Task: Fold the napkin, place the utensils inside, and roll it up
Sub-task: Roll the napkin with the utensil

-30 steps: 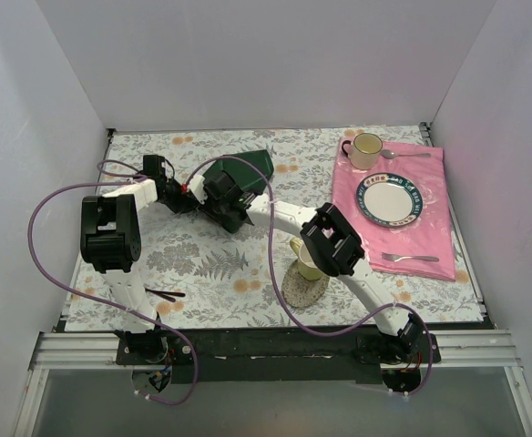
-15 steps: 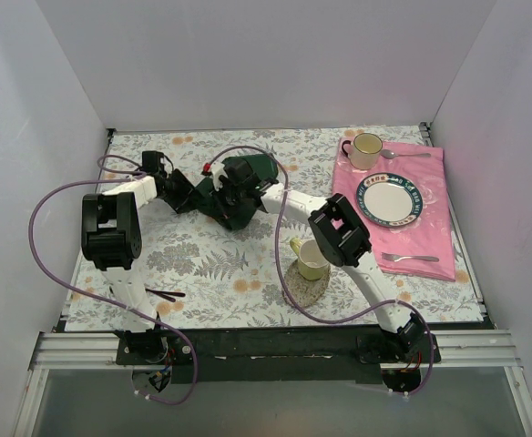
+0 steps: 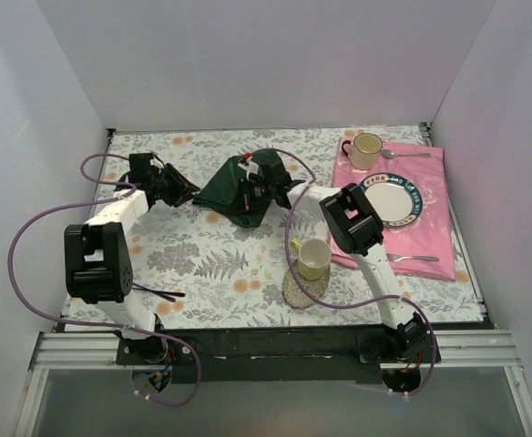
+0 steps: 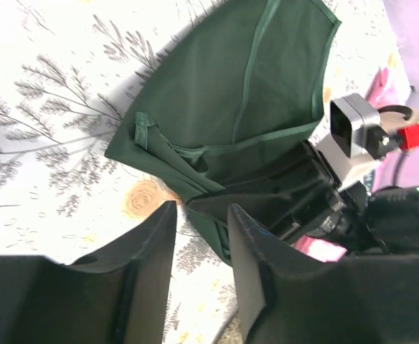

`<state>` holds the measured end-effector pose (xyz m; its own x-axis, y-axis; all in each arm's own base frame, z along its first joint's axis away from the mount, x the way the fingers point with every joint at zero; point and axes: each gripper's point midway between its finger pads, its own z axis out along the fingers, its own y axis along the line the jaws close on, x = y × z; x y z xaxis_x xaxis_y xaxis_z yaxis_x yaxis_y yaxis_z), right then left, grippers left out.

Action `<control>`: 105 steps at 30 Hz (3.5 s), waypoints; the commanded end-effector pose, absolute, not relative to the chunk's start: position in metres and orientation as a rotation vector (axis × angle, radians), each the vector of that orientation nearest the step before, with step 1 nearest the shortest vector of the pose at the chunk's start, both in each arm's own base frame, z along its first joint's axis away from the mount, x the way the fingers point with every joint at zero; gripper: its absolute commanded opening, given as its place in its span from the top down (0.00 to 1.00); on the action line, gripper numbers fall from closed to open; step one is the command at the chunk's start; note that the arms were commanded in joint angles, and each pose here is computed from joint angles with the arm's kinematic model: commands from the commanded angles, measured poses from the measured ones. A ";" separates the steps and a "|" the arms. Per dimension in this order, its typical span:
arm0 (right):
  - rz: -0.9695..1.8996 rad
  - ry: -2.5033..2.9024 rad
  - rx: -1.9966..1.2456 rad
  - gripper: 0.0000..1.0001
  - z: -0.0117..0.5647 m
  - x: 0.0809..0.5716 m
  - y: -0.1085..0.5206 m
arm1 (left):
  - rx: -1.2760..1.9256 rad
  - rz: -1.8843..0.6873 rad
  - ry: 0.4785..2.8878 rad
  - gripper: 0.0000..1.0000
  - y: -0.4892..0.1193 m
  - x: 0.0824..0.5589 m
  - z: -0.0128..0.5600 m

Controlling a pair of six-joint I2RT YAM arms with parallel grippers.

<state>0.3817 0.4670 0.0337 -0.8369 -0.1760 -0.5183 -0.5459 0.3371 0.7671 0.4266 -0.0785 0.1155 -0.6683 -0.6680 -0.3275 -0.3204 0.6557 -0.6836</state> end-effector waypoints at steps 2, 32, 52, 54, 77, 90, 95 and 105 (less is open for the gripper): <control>1.642 2.297 -0.537 0.99 0.027 0.374 0.468 | -0.764 -0.926 2.305 0.68 -0.100 0.419 0.108; 1.613 2.299 -0.530 0.99 0.022 0.381 0.460 | -1.009 -0.699 2.392 0.40 -0.094 0.462 0.072; 1.593 2.316 -0.509 0.99 0.018 0.382 0.458 | -0.822 -0.527 2.330 0.39 -0.074 0.473 0.093; 1.596 2.324 -0.492 0.99 0.018 0.381 0.458 | -0.842 -0.512 2.336 0.38 -0.073 0.460 0.103; 1.571 2.323 -0.521 0.99 0.017 0.382 0.458 | -1.074 -0.716 2.482 0.45 -0.154 0.432 0.050; 1.488 2.314 -0.631 0.99 0.017 0.384 0.456 | -0.996 -0.566 2.541 0.80 -0.142 0.442 0.029; 1.417 2.283 -0.740 0.99 0.025 0.387 0.459 | -0.948 -0.596 2.607 1.00 -0.148 0.435 0.022; 1.206 2.230 -0.985 0.83 0.056 0.389 0.462 | -0.974 -0.644 2.707 1.00 -0.156 0.416 0.025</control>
